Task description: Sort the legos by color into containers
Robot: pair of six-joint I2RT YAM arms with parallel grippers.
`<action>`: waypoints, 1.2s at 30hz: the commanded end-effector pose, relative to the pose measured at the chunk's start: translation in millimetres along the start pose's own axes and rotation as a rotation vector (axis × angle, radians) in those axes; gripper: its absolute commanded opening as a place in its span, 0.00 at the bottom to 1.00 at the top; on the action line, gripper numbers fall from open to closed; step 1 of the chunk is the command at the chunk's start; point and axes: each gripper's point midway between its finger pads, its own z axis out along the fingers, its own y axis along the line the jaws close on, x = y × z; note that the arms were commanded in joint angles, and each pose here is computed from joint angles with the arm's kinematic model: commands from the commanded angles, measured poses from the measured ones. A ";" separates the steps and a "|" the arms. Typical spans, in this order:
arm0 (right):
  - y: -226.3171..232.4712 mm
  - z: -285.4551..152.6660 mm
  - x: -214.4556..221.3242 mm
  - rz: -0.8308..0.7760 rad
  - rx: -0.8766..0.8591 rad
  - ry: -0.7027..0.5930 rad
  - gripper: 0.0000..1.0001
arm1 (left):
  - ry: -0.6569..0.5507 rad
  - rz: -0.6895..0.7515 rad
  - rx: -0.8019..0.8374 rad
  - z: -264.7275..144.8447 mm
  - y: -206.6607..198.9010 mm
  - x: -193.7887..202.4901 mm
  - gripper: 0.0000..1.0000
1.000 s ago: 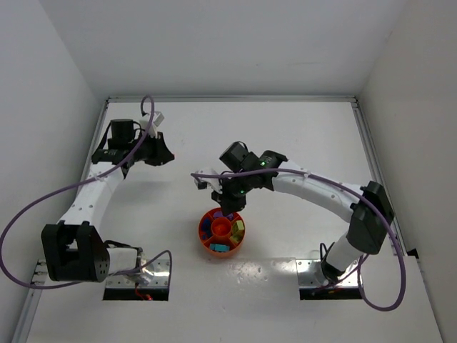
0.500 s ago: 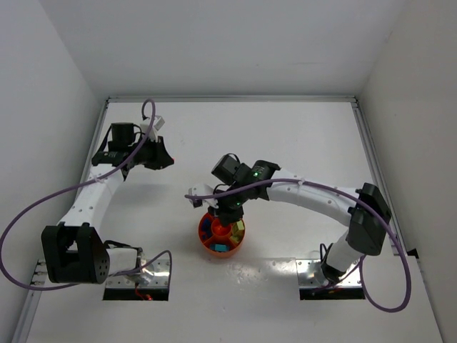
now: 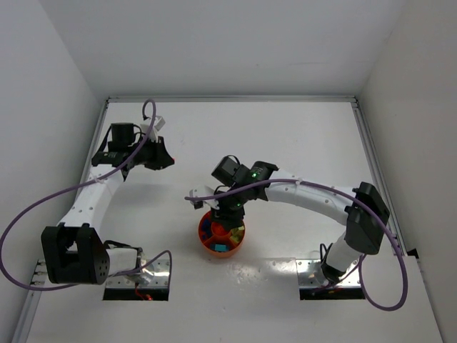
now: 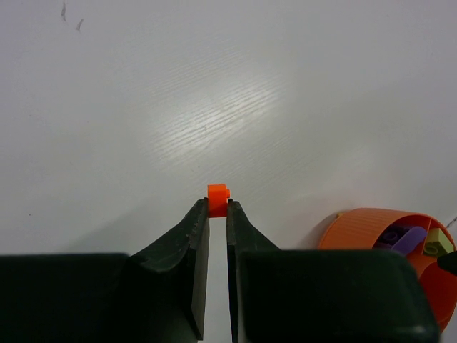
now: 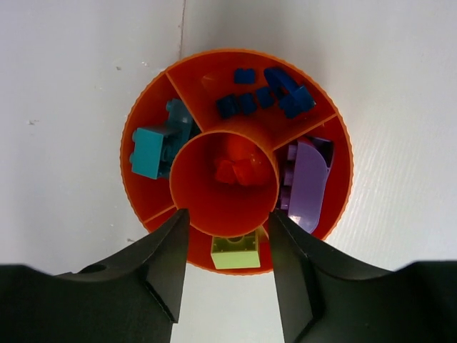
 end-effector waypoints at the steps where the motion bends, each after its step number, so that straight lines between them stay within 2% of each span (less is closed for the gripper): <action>1: -1.8 1.1 -4.4 -0.021 0.006 -0.016 0.49 | -0.048 0.047 0.002 -9.5 -3.3 -8.2 0.00; 5: -16.0 -21.3 -41.6 0.024 0.060 -0.143 0.45 | -0.052 0.059 0.036 -11.8 -10.8 -4.2 0.00; 9: -32.5 -43.8 -64.4 0.168 0.086 -0.257 0.44 | -0.073 0.093 0.056 -17.5 -17.3 -6.0 0.00; 15: -79.4 -61.1 -22.1 0.363 0.147 -0.234 0.43 | -0.135 0.124 0.045 -34.9 -19.8 -17.7 0.00; 20: -99.2 -80.4 7.4 0.437 0.169 -0.198 0.41 | -0.134 0.153 0.063 -40.9 -26.4 -15.0 0.00; 24: -102.9 -95.6 22.2 0.473 0.151 -0.200 0.41 | -0.121 0.222 0.140 -46.8 -40.7 -11.2 0.00; 25: -107.2 -99.7 26.1 0.489 0.157 -0.210 0.41 | -0.125 0.248 0.201 -49.9 -51.8 -11.5 0.00; 29: -113.7 -101.7 25.2 0.577 0.139 -0.263 0.43 | -0.051 0.411 0.359 -55.7 -88.0 1.1 0.00; 36: -141.9 -83.1 24.7 0.629 0.112 -0.290 0.46 | 0.224 0.646 0.618 -65.3 -161.2 61.2 0.00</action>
